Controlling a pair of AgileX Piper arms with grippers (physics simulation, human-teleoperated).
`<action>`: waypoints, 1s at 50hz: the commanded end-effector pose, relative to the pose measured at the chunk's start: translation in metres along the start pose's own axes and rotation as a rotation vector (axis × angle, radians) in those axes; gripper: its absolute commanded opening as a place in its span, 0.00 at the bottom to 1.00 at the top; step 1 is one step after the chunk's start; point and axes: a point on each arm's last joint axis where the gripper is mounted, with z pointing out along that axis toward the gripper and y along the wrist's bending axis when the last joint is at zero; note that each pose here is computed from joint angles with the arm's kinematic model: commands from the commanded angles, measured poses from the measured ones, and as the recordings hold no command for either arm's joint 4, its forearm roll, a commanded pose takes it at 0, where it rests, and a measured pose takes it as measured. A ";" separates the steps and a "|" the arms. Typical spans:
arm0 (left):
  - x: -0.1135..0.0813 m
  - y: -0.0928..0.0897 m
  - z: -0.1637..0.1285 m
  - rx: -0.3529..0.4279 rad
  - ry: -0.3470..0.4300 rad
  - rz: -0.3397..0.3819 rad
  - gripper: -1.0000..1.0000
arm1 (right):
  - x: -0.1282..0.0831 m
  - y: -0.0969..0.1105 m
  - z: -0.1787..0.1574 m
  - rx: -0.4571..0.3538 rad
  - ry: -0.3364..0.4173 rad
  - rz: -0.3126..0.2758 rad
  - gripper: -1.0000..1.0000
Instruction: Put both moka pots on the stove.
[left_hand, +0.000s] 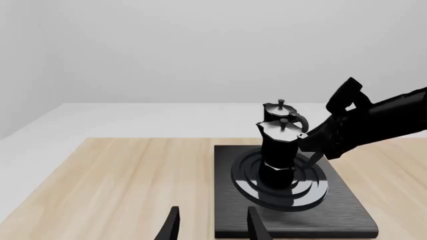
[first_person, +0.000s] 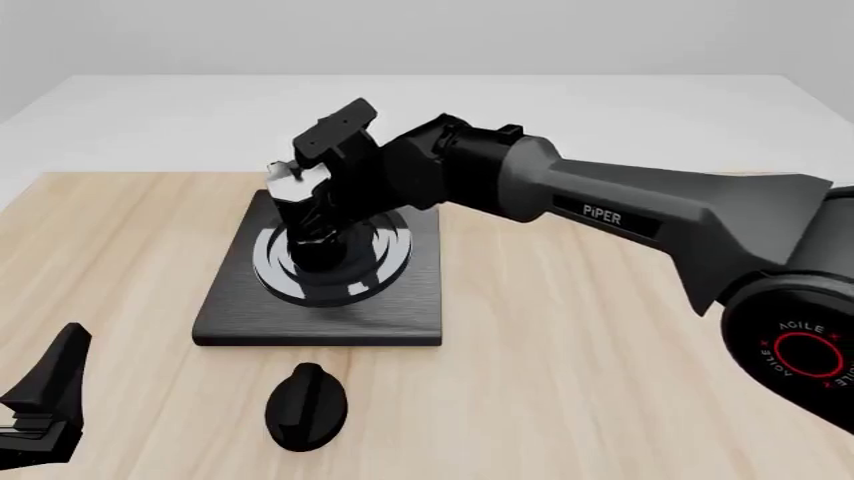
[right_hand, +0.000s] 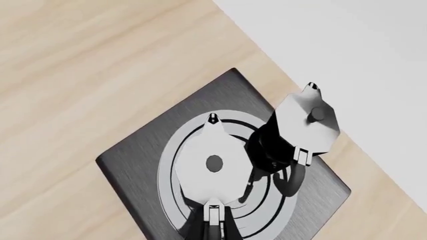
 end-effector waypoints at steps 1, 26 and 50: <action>0.000 0.000 0.000 0.000 0.000 0.000 1.00 | 0.002 -0.001 0.004 0.003 0.015 0.002 0.00; 0.000 0.000 0.000 0.000 0.000 0.000 1.00 | -0.001 0.003 -0.001 -0.002 0.001 0.007 1.00; 0.000 0.000 0.000 0.000 0.000 0.000 1.00 | -0.022 0.000 -0.045 0.003 -0.031 -0.038 1.00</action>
